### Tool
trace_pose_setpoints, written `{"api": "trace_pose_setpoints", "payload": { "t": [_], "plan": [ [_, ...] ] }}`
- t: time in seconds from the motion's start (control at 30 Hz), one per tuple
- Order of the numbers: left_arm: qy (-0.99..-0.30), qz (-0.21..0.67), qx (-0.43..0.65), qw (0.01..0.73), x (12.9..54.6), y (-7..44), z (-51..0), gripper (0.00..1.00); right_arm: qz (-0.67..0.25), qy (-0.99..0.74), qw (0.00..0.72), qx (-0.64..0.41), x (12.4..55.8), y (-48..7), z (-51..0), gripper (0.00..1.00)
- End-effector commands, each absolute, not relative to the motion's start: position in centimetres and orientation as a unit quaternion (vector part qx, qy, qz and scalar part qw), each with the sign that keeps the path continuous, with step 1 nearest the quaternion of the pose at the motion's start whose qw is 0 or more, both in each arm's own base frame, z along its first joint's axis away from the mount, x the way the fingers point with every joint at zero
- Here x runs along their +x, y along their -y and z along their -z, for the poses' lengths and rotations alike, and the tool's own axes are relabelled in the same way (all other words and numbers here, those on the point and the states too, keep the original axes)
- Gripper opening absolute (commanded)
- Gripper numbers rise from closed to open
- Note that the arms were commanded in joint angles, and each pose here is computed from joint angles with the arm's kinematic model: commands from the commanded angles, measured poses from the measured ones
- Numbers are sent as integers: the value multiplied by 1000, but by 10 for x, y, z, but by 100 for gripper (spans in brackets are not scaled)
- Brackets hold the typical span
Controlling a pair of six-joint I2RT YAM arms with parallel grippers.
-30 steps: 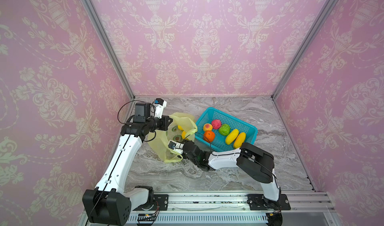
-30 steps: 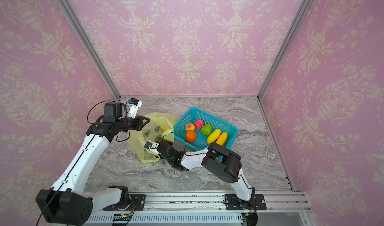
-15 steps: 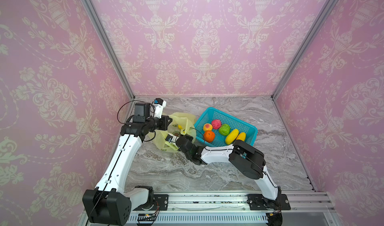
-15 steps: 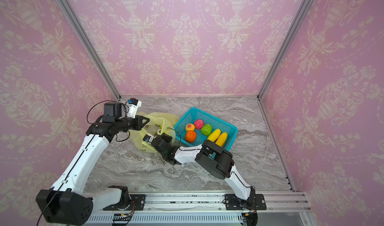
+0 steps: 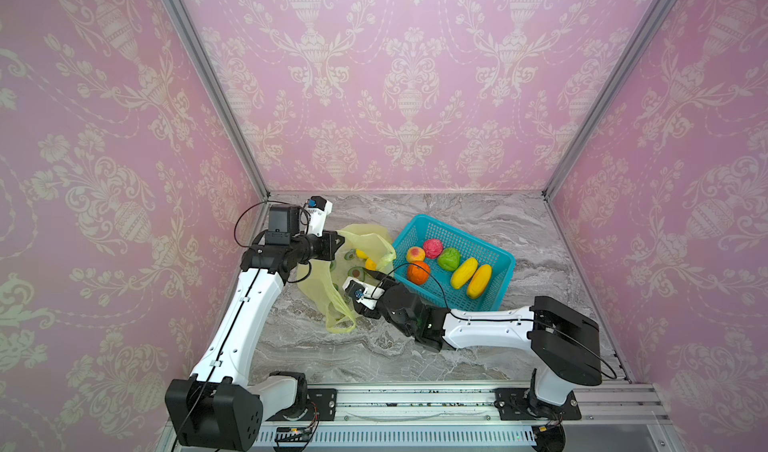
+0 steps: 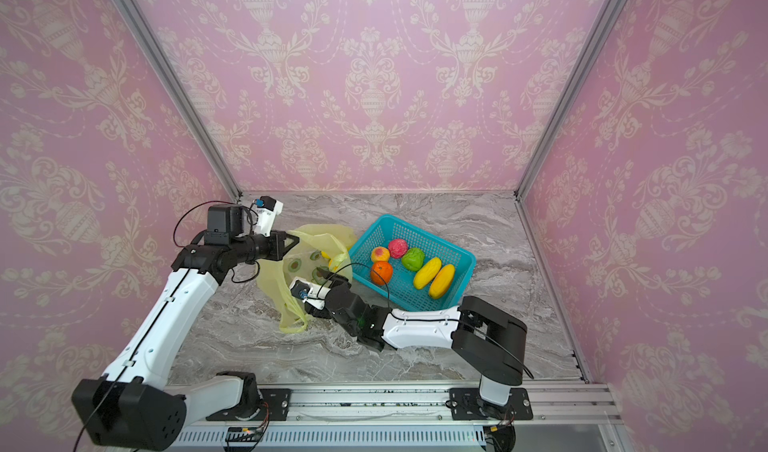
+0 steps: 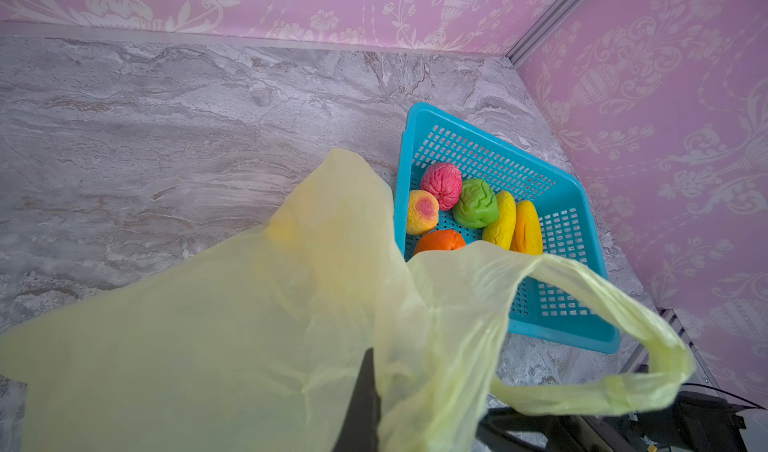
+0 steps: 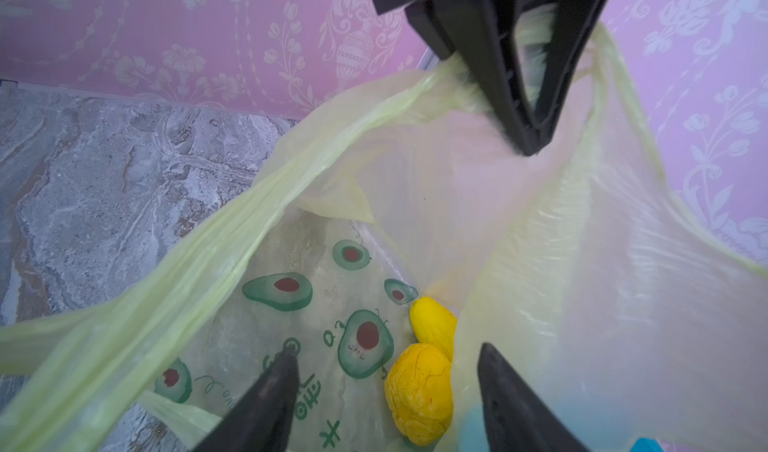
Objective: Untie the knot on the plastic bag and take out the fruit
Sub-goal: 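Lower the right gripper into the bag and grasp the round yellow fruit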
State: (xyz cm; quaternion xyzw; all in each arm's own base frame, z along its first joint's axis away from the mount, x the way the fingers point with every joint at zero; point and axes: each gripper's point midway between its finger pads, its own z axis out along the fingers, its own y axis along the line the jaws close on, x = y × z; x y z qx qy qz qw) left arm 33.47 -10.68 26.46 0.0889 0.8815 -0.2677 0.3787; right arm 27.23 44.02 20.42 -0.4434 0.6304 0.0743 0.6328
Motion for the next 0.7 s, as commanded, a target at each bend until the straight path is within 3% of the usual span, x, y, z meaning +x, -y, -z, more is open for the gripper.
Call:
{"api": "trace_pose_setpoints", "payload": {
  "t": [0.0,0.07,0.1,0.33,0.5,0.67],
  "plan": [
    [-875,276,95,387,333,108,-276,0,-64,-653,612,-441,286,-435,-181,39],
    [-874,277,95,388,333,108,-277,0,-61,-660,604,-443,292,-435,-173,26],
    [-873,277,96,389,332,108,-277,0,-58,-662,600,-445,295,-436,-169,24],
    [-871,281,97,391,331,109,-280,0,29,-678,561,-475,319,-439,-133,22],
    [-867,289,100,393,330,111,-282,0,49,-690,546,-472,333,-447,-126,30],
    [-864,294,103,396,329,113,-285,0,85,-703,531,-465,348,-452,-114,46]
  ]
}}
